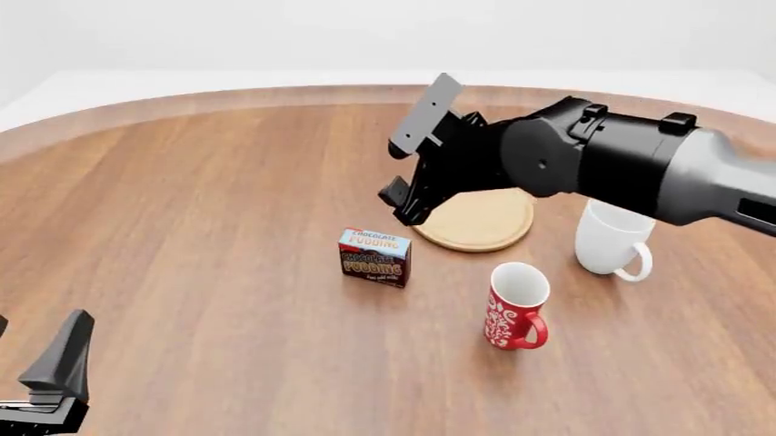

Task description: Put the chocolate pudding to the left of the plate.

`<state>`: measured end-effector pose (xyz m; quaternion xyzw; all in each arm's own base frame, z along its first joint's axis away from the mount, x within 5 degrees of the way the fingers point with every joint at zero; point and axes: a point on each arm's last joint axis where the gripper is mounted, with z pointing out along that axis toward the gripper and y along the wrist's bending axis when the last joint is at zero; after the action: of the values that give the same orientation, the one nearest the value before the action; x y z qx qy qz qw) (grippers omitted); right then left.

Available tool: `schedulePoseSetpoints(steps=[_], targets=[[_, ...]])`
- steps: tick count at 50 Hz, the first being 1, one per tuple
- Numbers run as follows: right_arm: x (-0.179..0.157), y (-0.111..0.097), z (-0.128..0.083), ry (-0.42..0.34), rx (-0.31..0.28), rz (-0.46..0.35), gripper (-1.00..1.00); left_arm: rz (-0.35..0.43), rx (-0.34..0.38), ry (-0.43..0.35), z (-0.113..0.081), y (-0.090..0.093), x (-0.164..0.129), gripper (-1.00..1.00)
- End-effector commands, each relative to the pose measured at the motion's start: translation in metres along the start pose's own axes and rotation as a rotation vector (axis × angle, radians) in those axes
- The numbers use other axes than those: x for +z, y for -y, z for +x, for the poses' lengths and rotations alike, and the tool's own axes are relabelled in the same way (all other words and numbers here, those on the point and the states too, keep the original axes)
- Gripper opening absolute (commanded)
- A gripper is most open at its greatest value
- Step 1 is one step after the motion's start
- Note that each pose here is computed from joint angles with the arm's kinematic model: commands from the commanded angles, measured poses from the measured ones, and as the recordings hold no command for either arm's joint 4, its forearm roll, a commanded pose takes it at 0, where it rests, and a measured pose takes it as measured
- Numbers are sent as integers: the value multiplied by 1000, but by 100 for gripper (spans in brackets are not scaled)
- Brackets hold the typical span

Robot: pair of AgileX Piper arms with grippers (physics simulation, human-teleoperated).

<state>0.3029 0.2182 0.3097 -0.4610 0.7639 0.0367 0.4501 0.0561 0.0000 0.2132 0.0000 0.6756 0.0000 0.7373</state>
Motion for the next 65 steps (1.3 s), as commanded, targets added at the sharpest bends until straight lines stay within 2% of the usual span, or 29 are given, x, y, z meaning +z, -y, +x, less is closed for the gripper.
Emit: schedulePoseSetpoints(steps=[1, 17, 26, 65], targets=[[18, -12, 2, -5, 1, -25, 100, 0, 0, 0, 0, 0, 0, 100], [32, -21, 10, -18, 17, -41, 100, 0, 0, 0, 0, 0, 0, 100], [44, -23, 21, -39, 26, -43, 100, 0, 0, 0, 0, 0, 0, 100], [72, -27, 36, -63, 64, -47, 100, 0, 0, 0, 0, 0, 0, 100]])
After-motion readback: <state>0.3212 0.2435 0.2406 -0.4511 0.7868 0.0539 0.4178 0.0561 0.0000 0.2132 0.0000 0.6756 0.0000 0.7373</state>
